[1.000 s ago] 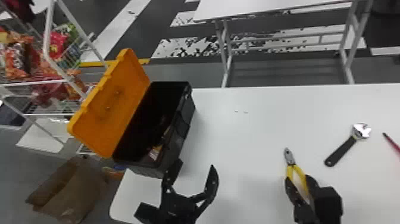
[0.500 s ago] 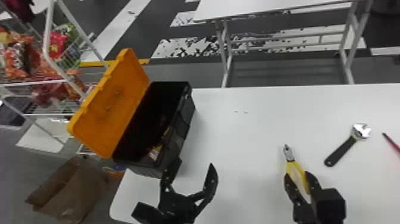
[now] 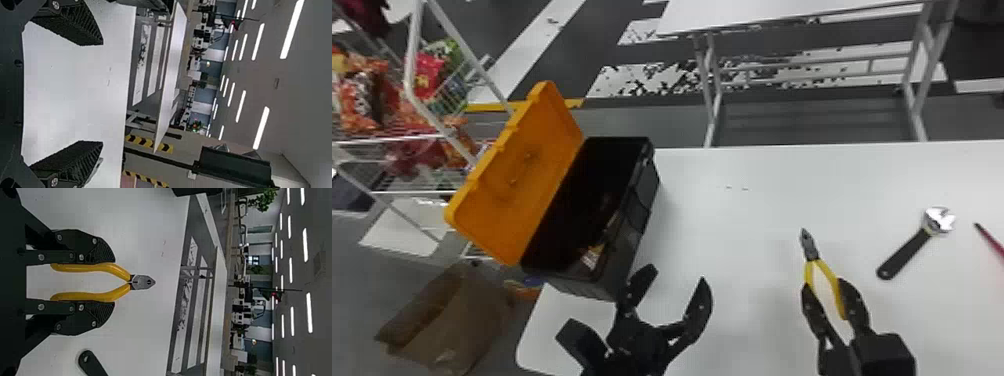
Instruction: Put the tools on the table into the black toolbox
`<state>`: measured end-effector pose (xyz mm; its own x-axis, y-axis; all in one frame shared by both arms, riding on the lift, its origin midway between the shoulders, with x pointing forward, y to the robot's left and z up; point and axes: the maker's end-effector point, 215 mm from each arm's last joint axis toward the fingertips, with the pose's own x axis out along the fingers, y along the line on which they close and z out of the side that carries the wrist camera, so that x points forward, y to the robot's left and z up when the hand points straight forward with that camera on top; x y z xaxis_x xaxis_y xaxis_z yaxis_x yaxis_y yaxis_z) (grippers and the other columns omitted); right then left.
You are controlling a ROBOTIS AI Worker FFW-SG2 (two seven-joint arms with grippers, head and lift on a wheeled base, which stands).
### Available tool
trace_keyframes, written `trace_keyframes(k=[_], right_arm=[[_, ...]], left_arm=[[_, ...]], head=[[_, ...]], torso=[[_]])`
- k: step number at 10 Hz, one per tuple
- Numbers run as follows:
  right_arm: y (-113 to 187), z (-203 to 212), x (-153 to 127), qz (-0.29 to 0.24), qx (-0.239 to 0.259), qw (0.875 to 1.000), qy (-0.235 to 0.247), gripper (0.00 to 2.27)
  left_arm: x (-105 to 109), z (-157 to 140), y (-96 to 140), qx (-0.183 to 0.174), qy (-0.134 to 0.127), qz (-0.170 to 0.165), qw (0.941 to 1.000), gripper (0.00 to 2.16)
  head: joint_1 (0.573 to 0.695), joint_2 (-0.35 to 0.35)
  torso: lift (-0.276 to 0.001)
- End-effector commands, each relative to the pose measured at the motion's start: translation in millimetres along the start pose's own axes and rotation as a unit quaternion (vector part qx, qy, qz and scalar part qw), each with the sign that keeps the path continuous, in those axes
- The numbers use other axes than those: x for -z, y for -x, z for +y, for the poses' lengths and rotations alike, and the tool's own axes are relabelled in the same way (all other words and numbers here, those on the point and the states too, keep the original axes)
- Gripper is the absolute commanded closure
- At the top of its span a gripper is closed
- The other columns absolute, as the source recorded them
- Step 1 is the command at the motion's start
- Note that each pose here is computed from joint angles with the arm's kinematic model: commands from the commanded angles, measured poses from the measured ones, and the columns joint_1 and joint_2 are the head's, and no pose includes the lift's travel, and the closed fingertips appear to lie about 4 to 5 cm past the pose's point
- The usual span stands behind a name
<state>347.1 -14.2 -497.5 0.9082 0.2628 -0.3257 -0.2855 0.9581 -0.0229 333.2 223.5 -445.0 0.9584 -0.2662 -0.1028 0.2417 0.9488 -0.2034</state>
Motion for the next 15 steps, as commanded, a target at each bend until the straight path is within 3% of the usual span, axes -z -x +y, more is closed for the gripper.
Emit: trace_keyframes(k=[1,4,5,7,9,11,13,15], right_arm=[[8.8,5.0,-13.0,-0.023,-0.004,1.0,0.004,2.1],[28.1,20.3,-35.0,-0.066,-0.024,0.997,0.026,2.1],[32.4,26.3,-37.9,-0.073,-0.03,0.996,0.033,2.1],[37.8,33.8,-38.4,-0.078,-0.04,0.996,0.033,2.1],[44.6,42.9,-36.5,-0.08,-0.053,0.995,0.039,2.1],[52.2,57.5,-39.7,-0.09,-0.07,0.993,0.044,2.1],[57.4,72.7,-40.2,-0.091,-0.088,0.991,0.046,2.1],[64.4,83.1,-36.2,-0.089,-0.1,0.99,0.051,2.1]], left_arm=[[8.5,-6.2,-2.4,0.016,0.037,0.025,0.9989,0.09],[14.0,-24.3,-7.5,0.059,0.085,0.058,0.9929,0.09],[18.2,-27.4,-10.2,0.072,0.111,0.073,0.9885,0.09],[26.7,-23.0,-9.6,0.089,0.197,0.099,0.9713,0.09],[29.8,-27.5,-5.2,0.116,0.236,0.122,0.957,0.09],[31.4,-37.9,1.8,0.144,0.296,0.141,0.9336,0.09],[21.2,-47.4,3.1,0.168,0.336,0.132,0.9172,0.1],[16.6,-55.6,0.2,0.182,0.351,0.132,0.909,0.1]], head=[[0.695,0.347],[0.695,0.333],[0.695,0.336],[0.695,0.339],[0.695,0.35],[0.695,0.35],[0.695,0.35],[0.695,0.35]], torso=[[-0.075],[-0.075],[-0.075],[-0.075],[-0.075],[-0.075],[-0.075],[-0.075]])
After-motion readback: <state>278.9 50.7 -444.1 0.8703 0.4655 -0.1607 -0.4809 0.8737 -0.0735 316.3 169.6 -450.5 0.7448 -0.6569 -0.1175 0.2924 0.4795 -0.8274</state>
